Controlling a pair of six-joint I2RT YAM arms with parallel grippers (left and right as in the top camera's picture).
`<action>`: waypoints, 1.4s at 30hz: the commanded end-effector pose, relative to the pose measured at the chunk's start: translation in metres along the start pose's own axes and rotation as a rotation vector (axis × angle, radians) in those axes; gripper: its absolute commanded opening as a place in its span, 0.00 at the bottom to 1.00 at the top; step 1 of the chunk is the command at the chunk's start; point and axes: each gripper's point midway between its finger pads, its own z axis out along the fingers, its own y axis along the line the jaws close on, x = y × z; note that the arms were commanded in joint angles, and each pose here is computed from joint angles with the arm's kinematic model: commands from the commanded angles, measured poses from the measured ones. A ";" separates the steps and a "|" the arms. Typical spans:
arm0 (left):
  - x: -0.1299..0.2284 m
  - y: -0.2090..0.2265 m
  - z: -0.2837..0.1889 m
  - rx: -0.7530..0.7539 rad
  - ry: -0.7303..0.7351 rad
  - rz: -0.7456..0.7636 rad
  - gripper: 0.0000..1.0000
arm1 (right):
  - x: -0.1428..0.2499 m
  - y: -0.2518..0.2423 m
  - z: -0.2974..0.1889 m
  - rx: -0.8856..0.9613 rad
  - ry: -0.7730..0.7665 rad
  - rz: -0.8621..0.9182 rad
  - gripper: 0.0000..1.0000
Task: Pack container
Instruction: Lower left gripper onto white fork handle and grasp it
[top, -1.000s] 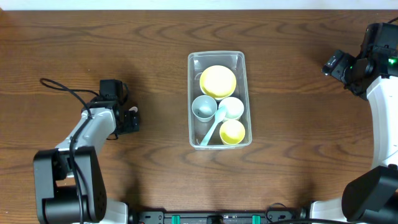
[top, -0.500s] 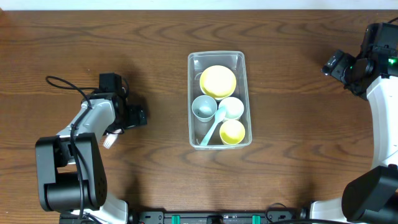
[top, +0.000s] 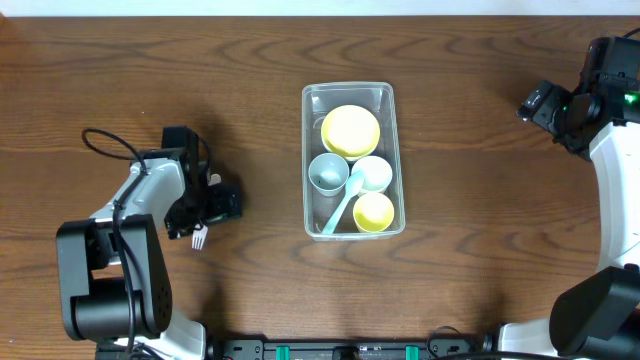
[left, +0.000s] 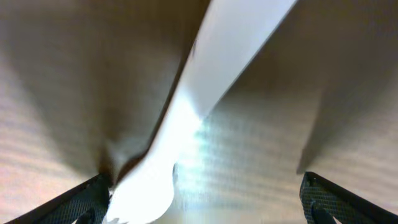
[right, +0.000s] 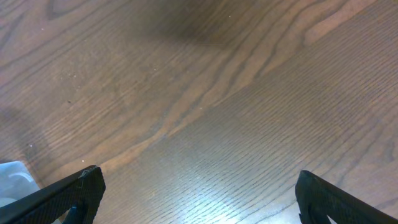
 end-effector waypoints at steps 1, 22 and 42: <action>0.049 -0.007 0.033 0.068 0.220 -0.058 0.98 | 0.000 -0.002 0.002 0.006 0.004 0.003 0.99; 0.017 -0.014 0.038 0.101 0.088 -0.035 0.36 | 0.000 -0.002 0.002 0.007 0.004 0.003 0.99; 0.030 -0.010 0.037 0.083 0.141 -0.044 0.28 | 0.000 -0.002 0.002 0.007 0.004 0.003 0.99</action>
